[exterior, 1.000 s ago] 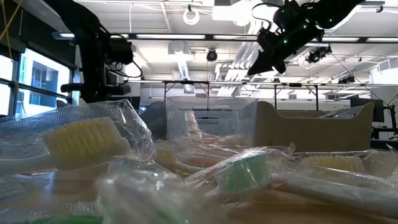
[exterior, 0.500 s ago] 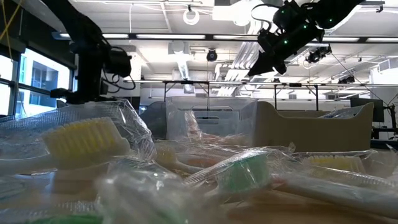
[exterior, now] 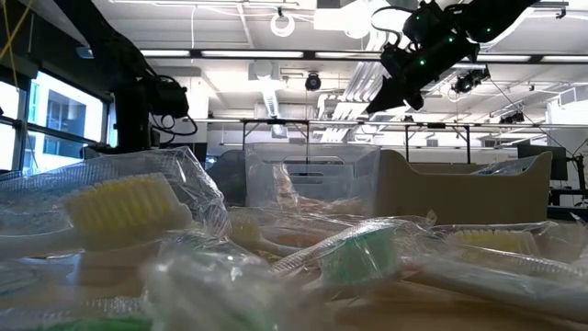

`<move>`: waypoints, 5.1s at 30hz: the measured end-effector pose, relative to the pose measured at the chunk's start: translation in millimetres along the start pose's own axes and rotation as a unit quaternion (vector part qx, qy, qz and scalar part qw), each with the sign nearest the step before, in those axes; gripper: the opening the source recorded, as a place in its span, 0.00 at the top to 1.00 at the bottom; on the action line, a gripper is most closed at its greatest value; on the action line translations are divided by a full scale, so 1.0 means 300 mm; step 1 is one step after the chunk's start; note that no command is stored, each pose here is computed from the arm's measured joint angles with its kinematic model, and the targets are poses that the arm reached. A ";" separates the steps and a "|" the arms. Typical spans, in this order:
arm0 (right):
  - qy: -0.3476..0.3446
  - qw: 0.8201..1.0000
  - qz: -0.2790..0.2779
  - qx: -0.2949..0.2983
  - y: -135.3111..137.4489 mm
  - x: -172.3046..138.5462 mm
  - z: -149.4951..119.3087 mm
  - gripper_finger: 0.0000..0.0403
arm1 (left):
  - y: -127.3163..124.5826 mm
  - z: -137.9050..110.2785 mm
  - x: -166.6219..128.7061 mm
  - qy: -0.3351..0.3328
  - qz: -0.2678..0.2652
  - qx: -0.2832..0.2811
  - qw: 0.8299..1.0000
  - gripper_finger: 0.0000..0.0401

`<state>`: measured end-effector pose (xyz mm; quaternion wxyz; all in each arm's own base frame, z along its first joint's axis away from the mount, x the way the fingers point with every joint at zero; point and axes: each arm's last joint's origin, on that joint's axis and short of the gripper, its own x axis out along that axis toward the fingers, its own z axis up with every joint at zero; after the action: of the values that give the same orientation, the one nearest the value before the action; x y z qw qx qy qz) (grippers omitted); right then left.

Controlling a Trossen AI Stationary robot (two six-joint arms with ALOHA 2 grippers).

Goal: Pick & Place Toothbrushes
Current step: Put the orange toothbrush into the transparent bin

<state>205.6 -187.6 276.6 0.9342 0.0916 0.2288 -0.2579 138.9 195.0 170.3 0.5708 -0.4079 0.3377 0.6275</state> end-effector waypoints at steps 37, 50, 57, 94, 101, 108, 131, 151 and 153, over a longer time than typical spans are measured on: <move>0.010 1.000 0.000 0.001 0.000 0.000 -0.007 1.00 | -0.037 -0.009 0.065 0.010 -0.005 0.021 1.000 0.96; 0.019 1.000 0.001 0.002 0.001 0.000 -0.013 1.00 | -0.147 0.158 -0.056 -0.088 -0.089 0.111 0.986 1.00; 0.019 1.000 0.001 0.003 0.000 0.000 -0.013 1.00 | -0.216 0.271 -0.187 -0.130 -0.181 0.183 0.958 1.00; 0.065 0.993 -0.098 -0.007 -0.091 -0.034 -0.043 1.00 | -0.574 -0.251 -0.549 -0.058 -0.457 0.325 0.826 1.00; 0.064 0.991 -0.119 0.007 -0.137 -0.049 -0.048 1.00 | -0.583 -0.393 -0.625 -0.084 -0.451 0.295 0.838 1.00; 0.058 0.995 -0.082 0.015 -0.141 -0.051 -0.049 1.00 | -0.617 -0.511 -0.637 -0.142 -0.429 0.271 0.850 1.00; 0.059 0.996 -0.059 0.016 -0.135 -0.051 -0.051 1.00 | -0.726 -0.688 -0.427 -0.129 -0.365 0.223 0.895 1.00; 0.066 0.996 -0.058 0.018 -0.135 -0.051 -0.056 1.00 | -0.724 -0.696 -0.427 -0.107 -0.371 0.221 0.896 0.79; 0.066 0.996 -0.058 0.018 -0.135 -0.051 -0.056 1.00 | -0.724 -0.696 -0.427 -0.107 -0.371 0.221 0.896 0.76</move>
<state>166.3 -210.3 267.0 0.8985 0.1114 0.2908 -0.3093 382.8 -21.2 202.6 0.8703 -0.2969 0.2286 0.3196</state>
